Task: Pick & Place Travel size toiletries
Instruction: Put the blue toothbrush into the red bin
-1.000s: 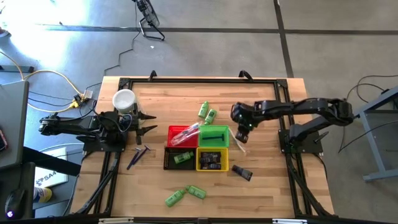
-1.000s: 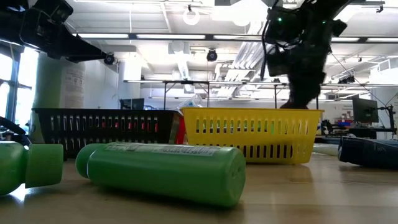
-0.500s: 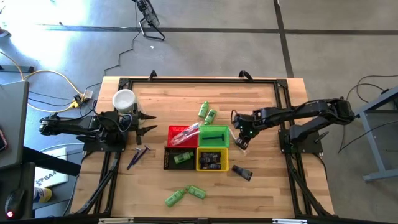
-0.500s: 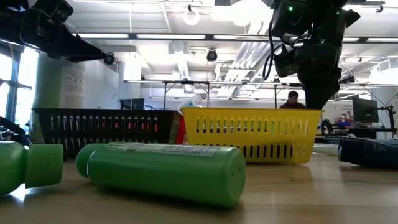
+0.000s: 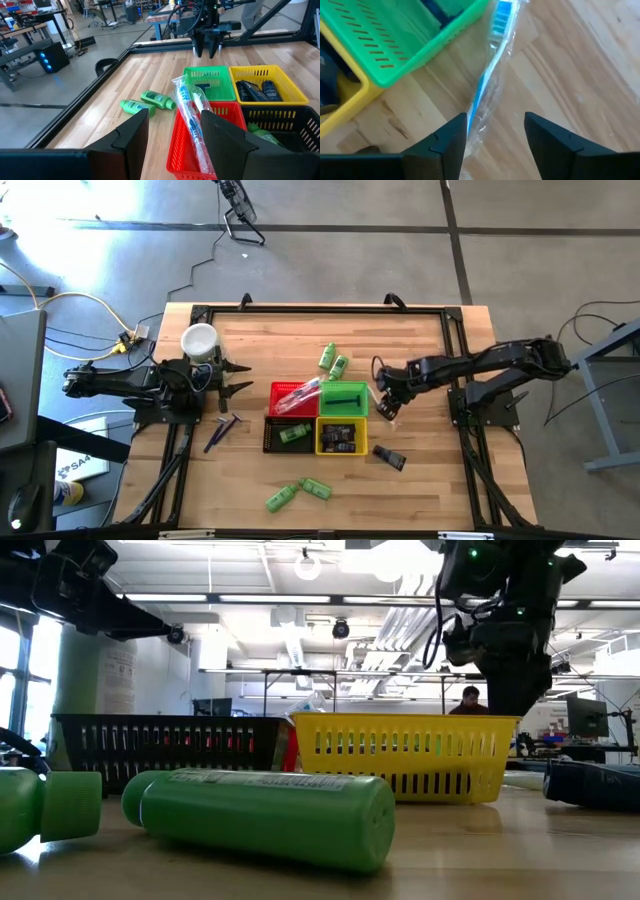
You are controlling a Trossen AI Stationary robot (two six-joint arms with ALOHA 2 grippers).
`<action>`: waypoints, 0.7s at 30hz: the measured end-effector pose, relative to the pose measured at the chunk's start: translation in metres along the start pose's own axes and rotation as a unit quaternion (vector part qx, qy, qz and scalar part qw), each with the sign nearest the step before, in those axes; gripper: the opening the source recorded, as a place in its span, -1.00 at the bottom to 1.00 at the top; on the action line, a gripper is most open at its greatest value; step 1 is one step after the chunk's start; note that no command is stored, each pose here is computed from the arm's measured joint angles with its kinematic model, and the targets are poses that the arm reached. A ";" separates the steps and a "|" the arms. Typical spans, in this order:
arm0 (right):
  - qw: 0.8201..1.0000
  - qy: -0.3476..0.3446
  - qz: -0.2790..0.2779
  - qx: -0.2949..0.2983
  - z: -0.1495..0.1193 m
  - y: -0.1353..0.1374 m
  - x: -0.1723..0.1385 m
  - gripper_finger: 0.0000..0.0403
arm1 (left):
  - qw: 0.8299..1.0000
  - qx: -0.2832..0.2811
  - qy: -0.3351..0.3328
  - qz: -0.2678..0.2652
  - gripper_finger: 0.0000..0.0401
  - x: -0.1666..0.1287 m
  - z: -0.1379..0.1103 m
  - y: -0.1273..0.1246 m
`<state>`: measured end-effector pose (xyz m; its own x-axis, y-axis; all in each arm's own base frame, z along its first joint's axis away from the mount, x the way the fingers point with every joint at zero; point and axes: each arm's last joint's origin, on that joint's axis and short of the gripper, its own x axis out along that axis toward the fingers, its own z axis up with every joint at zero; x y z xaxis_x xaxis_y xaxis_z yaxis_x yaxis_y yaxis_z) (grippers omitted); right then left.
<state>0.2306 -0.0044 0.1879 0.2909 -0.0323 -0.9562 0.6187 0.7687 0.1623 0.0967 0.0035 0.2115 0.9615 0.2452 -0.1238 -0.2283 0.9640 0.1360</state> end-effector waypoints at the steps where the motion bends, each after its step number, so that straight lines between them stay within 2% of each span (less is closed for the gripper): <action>1: 1.000 -0.001 0.001 0.002 -0.001 0.000 0.002 -0.05 | 1.000 0.000 0.000 0.000 -0.13 0.000 0.000 0.000; 7: 1.000 -0.008 0.012 0.013 -0.008 0.003 0.009 -0.05 | 1.000 0.000 0.000 0.000 -0.13 0.000 0.000 0.000; 15: 0.999 -0.034 -0.007 -0.005 -0.012 0.011 0.012 -0.05 | 1.000 0.000 0.000 0.000 -0.13 0.000 0.000 0.000; 21: 0.999 -0.011 -0.023 -0.020 -0.016 0.017 0.028 -0.05 | 1.000 0.000 0.000 0.000 -0.13 0.000 0.000 0.000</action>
<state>0.2377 0.0183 0.1595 0.2789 -0.0817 -0.9568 0.6023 0.7909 0.1080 0.0967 0.0035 0.2113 0.9615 0.2449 -0.1248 -0.2280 0.9642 0.1357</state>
